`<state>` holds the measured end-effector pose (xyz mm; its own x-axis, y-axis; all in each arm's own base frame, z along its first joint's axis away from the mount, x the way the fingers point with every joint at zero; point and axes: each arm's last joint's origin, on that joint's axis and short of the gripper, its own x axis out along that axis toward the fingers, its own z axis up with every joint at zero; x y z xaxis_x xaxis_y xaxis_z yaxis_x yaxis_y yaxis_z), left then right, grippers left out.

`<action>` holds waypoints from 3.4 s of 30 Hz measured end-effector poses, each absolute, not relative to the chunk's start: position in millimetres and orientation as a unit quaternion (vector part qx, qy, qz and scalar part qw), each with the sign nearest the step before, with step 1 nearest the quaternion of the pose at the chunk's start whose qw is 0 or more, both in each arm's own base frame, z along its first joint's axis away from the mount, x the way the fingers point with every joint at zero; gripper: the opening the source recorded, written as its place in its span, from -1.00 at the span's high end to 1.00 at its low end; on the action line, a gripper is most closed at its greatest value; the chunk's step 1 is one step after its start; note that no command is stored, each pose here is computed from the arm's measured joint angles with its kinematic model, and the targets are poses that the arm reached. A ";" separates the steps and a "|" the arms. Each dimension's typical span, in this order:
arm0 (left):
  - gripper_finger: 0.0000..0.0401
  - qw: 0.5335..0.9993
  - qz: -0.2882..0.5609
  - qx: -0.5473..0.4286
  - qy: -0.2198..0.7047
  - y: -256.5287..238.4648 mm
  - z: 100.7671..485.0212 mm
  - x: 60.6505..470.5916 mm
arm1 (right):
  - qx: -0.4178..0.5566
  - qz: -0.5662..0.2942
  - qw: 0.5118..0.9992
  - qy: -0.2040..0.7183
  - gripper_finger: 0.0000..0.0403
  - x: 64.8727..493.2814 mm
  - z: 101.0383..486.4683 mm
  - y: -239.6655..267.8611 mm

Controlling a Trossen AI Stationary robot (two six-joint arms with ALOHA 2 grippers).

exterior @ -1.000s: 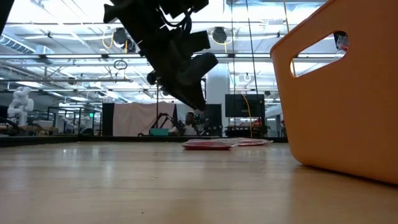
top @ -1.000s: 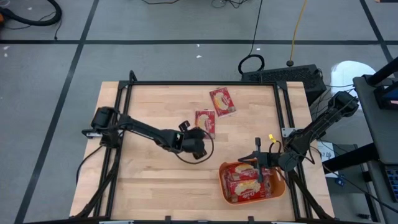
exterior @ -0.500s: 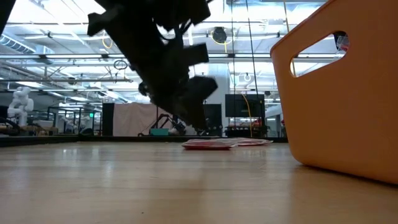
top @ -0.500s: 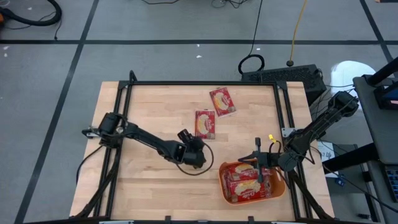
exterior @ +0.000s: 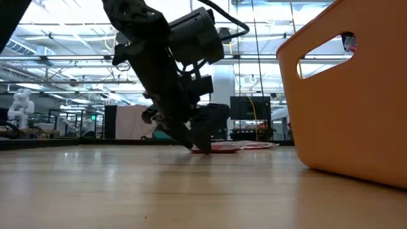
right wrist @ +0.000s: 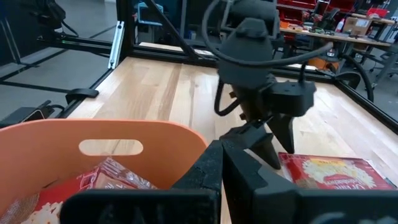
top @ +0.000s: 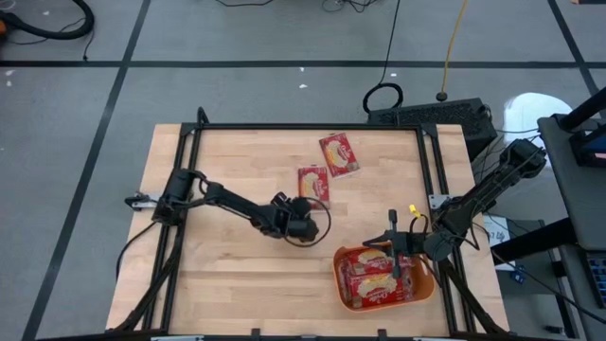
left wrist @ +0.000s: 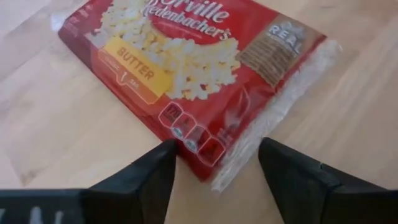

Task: Sort popcorn bags into baskets
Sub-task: Put the red popcorn bag into the orange bin

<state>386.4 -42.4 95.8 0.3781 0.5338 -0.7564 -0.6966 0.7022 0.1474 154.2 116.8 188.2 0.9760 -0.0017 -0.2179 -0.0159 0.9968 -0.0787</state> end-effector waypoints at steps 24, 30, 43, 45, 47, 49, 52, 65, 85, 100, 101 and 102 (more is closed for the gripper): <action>0.98 0.866 0.362 -0.103 0.328 -47.9 109.7 399.6 | 0.007 0.018 0.993 0.119 1.00 151.4 186.4 120.1; 0.99 0.880 0.370 -0.105 0.279 -56.3 132.2 399.9 | -0.001 0.010 0.993 0.121 1.00 151.3 185.6 119.4; 1.00 0.910 0.361 -0.090 0.184 -75.3 176.5 400.3 | -0.061 -0.078 0.988 0.115 0.84 150.9 184.1 113.0; 1.00 0.911 0.362 -0.087 0.176 -76.7 180.9 399.9 | -0.082 -0.087 0.986 0.116 0.74 152.1 184.1 111.0; 1.00 0.913 0.361 -0.077 0.172 -79.2 182.7 399.2 | -0.088 -0.097 0.984 0.117 0.64 154.4 184.2 107.7; 1.00 0.918 0.355 -0.080 0.155 -80.6 188.2 400.9 | -0.083 -0.109 0.984 0.117 0.54 156.8 184.3 104.3; 1.00 0.928 0.342 -0.074 0.131 -85.6 195.4 403.7 | -0.086 -0.120 0.982 0.120 0.41 159.6 183.9 99.8; 1.00 0.955 0.289 -0.055 0.030 -97.0 224.0 411.8 | -0.059 -0.097 0.981 0.160 0.05 165.0 172.0 97.0; 1.00 0.972 0.211 -0.091 -0.046 -107.2 242.0 412.6 | -0.078 -0.162 0.981 0.070 0.36 185.3 179.7 100.6; 0.66 0.991 0.128 -0.035 -0.003 -140.3 236.3 404.7 | -0.133 -0.077 0.985 0.083 0.78 181.3 180.3 107.4; 0.55 0.992 0.122 -0.030 0.001 -144.9 235.7 403.1 | -0.146 -0.063 0.984 0.085 0.77 179.8 180.8 108.7; 0.44 0.993 0.117 -0.023 0.003 -149.6 235.3 401.4 | -0.155 -0.059 0.983 0.085 0.76 178.5 181.8 109.2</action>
<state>401.4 -149.6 235.3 0.9727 0.2317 -0.0109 -0.2320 0.9716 -0.0459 178.5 109.2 181.8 0.9788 -0.1417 -0.1482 0.0892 0.9451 -0.3143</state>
